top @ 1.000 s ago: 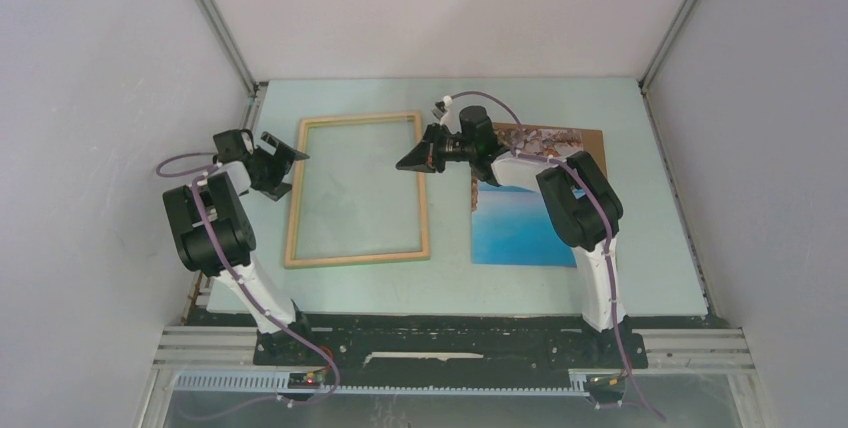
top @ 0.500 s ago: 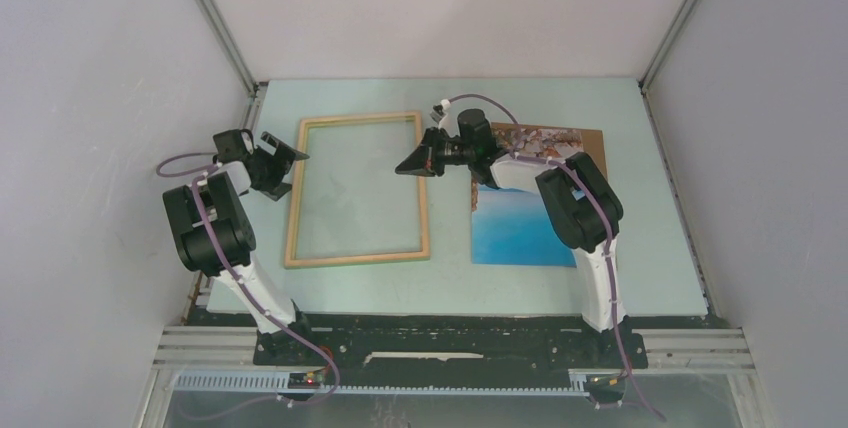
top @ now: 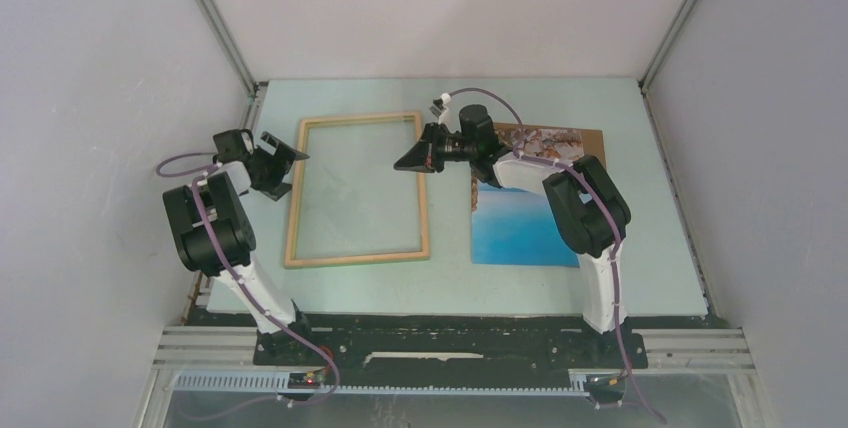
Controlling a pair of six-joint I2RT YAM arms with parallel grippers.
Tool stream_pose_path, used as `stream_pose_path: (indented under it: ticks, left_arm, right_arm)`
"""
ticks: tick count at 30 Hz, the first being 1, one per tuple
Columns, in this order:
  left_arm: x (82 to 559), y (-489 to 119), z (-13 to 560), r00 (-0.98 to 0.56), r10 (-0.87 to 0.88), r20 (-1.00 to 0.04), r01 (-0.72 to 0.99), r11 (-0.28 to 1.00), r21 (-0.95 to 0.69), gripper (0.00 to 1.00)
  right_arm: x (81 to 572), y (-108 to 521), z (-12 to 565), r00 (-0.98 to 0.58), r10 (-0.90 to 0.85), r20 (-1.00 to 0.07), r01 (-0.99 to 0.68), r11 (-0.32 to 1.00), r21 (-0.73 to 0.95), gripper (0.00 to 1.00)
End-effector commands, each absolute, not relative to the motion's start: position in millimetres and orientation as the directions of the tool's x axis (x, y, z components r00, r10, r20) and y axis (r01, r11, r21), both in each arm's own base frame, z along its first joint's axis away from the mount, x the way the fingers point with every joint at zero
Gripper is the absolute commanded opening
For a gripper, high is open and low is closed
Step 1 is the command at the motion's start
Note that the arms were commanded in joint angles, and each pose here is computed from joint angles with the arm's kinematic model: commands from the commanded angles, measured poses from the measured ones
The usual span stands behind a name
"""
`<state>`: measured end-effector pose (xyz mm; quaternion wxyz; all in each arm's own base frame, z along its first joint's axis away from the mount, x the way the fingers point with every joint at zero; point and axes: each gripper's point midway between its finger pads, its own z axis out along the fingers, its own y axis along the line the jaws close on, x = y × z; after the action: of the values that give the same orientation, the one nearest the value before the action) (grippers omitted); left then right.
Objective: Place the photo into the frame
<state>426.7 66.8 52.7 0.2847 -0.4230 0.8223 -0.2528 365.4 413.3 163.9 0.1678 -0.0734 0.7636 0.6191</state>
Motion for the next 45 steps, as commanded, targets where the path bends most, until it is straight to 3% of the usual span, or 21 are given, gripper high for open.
stream_pose_path:
  ticks: [1, 45]
  left_arm:
    - [425, 61, 57, -0.486, -0.842, -0.235, -0.532, 0.499, -0.685, 1.00]
    - [425, 61, 58, -0.489, -0.839, -0.238, -0.528, 0.501, -0.686, 1.00]
  right_arm:
    - [361, 420, 198, -0.894, 0.094, -0.438, -0.422, 0.156, 0.893, 0.00]
    - [380, 436, 173, -0.910, 0.066, -0.410, -0.392, 0.190, 0.900, 0.00]
